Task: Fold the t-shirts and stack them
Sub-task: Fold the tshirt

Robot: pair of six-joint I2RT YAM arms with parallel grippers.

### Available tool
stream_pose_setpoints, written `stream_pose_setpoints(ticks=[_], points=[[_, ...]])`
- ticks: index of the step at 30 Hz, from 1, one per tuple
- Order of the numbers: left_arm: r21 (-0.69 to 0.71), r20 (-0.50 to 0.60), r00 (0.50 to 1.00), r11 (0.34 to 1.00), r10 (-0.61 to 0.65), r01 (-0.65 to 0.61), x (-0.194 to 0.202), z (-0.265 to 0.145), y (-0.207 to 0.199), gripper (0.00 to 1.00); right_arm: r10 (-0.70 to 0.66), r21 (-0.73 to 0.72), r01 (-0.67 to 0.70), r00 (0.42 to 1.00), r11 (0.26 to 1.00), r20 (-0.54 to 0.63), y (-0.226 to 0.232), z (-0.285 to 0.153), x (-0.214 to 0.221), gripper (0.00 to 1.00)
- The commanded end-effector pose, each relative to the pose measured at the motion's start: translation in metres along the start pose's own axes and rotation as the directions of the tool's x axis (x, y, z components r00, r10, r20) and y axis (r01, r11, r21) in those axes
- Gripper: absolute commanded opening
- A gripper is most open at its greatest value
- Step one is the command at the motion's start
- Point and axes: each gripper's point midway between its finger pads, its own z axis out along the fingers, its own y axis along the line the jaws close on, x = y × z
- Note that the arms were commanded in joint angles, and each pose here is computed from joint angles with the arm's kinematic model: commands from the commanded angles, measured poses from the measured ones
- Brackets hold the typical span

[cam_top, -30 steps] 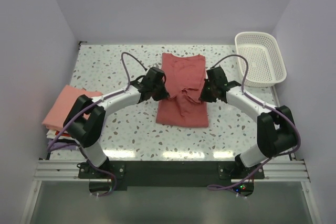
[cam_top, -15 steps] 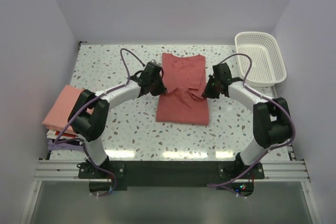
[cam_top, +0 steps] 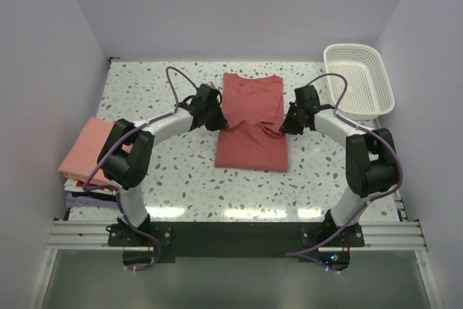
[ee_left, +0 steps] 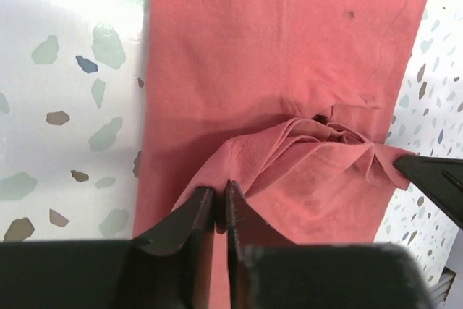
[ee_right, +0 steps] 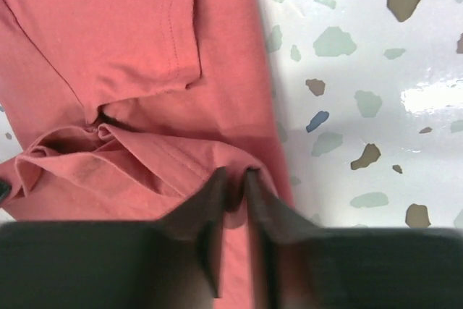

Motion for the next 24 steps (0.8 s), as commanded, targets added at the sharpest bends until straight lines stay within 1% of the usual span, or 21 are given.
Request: stream_pose_setpoints(ticks=[1, 2, 3, 4, 5, 6, 7, 10, 11, 12, 14, 15, 17, 18, 20, 21, 22, 23, 24], points=[[0.117, 0.043, 0.998, 0.992, 0.044, -0.049, -0.028, -0.005, -0.023, 0.19, -0.013, -0.046, 0.017, 0.997, 0.999, 0.08, 0.016, -0.012, -0.03, 0.27], [0.125, 0.053, 0.998, 0.991, 0.044, -0.051, -0.032, -0.009, -0.024, 0.27, -0.017, -0.043, 0.021, 0.996, 0.999, 0.088, 0.016, -0.015, -0.032, 0.33], [0.124, 0.065, 0.997, 0.991, 0.049, -0.057, -0.036, -0.011, -0.021, 0.45, -0.027, -0.041, 0.032, 0.995, 0.999, 0.101, 0.017, -0.018, -0.035, 0.39], [0.123, 0.069, 0.996, 0.991, 0.053, -0.061, -0.037, -0.013, -0.019, 0.55, -0.034, -0.039, 0.039, 0.992, 0.998, 0.122, 0.017, -0.025, -0.04, 0.47], [0.129, 0.089, 0.994, 0.989, 0.056, -0.067, -0.043, -0.021, -0.02, 0.61, -0.041, -0.034, 0.046, 0.99, 0.998, 0.134, 0.017, -0.029, -0.043, 0.58], [0.125, 0.099, 0.993, 0.989, 0.06, -0.073, -0.046, -0.025, -0.019, 0.65, -0.055, -0.035, 0.06, 0.988, 0.998, 0.147, 0.019, -0.034, -0.046, 0.62], [0.112, 0.101, 0.993, 0.991, 0.057, -0.069, -0.047, -0.028, -0.015, 0.66, -0.059, -0.033, 0.065, 0.987, 0.997, 0.151, 0.019, -0.037, -0.047, 0.63], [0.09, 0.143, 0.988, 0.993, 0.057, -0.07, -0.055, -0.042, -0.014, 0.66, -0.07, -0.054, 0.08, 0.981, 0.995, 0.181, 0.024, -0.054, -0.049, 0.61], [0.104, 0.153, 0.987, 0.992, 0.056, -0.073, -0.057, -0.048, -0.018, 0.65, -0.072, -0.068, 0.087, 0.978, 0.994, 0.196, 0.027, -0.061, -0.048, 0.59], [0.114, 0.156, 0.986, 0.991, 0.058, -0.077, -0.054, -0.049, -0.021, 0.58, -0.082, -0.071, 0.096, 0.979, 0.993, 0.185, 0.027, -0.06, -0.039, 0.54], [0.126, 0.156, 0.986, 0.988, 0.067, -0.087, -0.05, -0.05, -0.026, 0.47, -0.096, -0.09, 0.115, 0.977, 0.989, 0.191, 0.032, -0.064, -0.032, 0.47], [0.141, 0.15, 0.986, 0.985, 0.079, -0.101, -0.045, -0.049, -0.034, 0.34, -0.12, -0.094, 0.138, 0.977, 0.986, 0.175, 0.035, -0.062, -0.02, 0.39], [0.141, 0.121, 0.988, 0.984, 0.093, -0.11, -0.034, -0.039, -0.037, 0.23, -0.147, -0.111, 0.168, 0.974, 0.98, 0.172, 0.042, -0.059, -0.011, 0.34], [0.15, 0.11, 0.988, 0.981, 0.11, -0.126, -0.027, -0.037, -0.045, 0.14, -0.164, -0.108, 0.183, 0.973, 0.977, 0.161, 0.045, -0.055, -0.006, 0.34], [0.144, 0.075, 0.99, 0.981, 0.122, -0.132, -0.016, -0.023, -0.045, 0.07, -0.212, -0.109, 0.226, 0.969, 0.968, 0.13, 0.054, -0.047, 0.01, 0.3], [0.151, 0.061, 0.99, 0.979, 0.131, -0.138, -0.011, -0.019, -0.049, 0.0, -0.234, -0.103, 0.245, 0.966, 0.964, 0.108, 0.057, -0.04, 0.019, 0.29], [0.153, 0.049, 0.99, 0.978, 0.135, -0.141, -0.007, -0.015, -0.049, 0.0, -0.241, -0.102, 0.251, 0.965, 0.963, 0.102, 0.058, -0.037, 0.023, 0.27], [0.152, 0.02, 0.99, 0.978, 0.143, -0.144, 0.0, -0.006, -0.047, 0.0, -0.238, -0.102, 0.248, 0.966, 0.963, 0.098, 0.057, -0.033, 0.026, 0.26], [0.158, 0.015, 0.989, 0.976, 0.149, -0.149, 0.002, -0.003, -0.049, 0.0, -0.234, -0.097, 0.241, 0.969, 0.966, 0.081, 0.052, -0.028, 0.033, 0.26]])
